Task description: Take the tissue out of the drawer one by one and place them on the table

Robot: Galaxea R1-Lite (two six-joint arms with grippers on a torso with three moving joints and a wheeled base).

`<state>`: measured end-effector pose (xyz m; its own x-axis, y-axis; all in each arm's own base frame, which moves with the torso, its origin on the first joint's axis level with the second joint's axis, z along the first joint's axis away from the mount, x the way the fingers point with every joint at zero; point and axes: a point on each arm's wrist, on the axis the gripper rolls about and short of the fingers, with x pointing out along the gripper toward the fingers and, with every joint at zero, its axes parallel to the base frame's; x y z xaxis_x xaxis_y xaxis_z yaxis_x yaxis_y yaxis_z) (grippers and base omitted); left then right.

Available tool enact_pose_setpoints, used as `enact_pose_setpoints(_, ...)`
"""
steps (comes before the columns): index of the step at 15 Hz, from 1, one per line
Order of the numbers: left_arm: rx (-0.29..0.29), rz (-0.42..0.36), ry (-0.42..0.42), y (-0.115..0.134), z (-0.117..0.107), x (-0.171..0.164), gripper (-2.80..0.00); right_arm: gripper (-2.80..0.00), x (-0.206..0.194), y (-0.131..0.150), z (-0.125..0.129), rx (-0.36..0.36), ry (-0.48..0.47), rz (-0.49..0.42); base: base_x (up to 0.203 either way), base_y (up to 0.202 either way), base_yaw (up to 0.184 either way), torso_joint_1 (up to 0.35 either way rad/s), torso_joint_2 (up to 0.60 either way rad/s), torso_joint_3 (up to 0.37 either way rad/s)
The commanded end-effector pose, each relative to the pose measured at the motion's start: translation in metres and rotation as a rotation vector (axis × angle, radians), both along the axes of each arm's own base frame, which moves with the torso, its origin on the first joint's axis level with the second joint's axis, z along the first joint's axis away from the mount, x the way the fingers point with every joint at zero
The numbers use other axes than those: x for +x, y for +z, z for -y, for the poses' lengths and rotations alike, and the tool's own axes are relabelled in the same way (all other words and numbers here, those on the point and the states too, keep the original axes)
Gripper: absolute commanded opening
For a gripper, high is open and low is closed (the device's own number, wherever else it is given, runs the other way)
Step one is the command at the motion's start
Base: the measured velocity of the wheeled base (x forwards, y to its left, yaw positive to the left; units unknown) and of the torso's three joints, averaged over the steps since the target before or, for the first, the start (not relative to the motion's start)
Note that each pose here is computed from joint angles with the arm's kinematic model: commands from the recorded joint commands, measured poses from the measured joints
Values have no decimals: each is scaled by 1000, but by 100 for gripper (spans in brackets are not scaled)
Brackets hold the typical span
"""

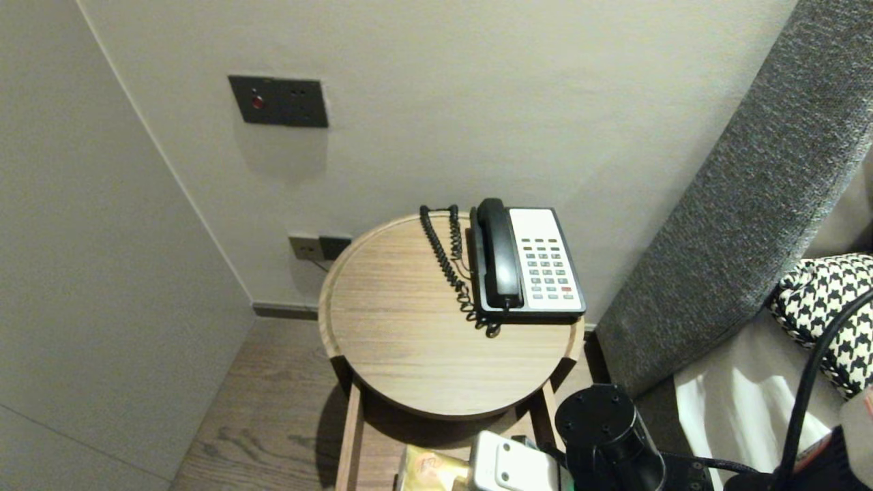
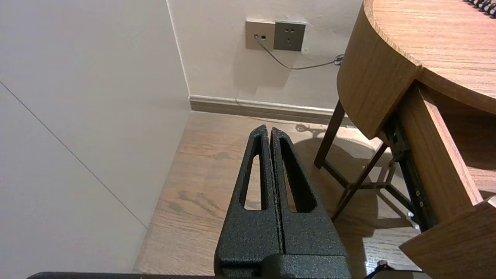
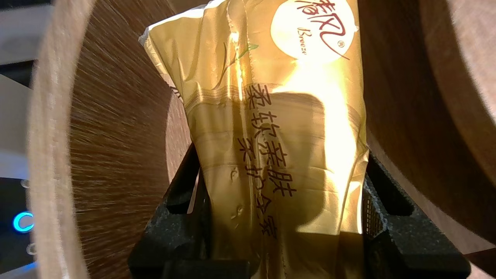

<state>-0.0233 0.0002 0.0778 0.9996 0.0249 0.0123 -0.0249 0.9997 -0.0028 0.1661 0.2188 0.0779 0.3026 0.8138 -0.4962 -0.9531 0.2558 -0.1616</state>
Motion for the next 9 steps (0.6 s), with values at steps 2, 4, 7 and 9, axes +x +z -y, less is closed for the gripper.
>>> enact_pose_setpoints(2,-1,1,1,0,0,0,-280,-280,-3,19,4,59,0,43,0,0,0,0,0,0)
enact_pose_setpoints(4,-1,1,1,0,0,0,-280,-280,-5,33,7,95,-5,73,0,0,0,0,0,0)
enact_pose_setpoints(7,-1,3,1,0,0,0,-280,-280,-5,49,14,140,-24,112,0,0,0,0,0,0)
enact_pose_setpoints(9,-1,1,1,0,0,0,-280,-280,-5,58,18,157,-36,127,0,0,0,0,0,0)
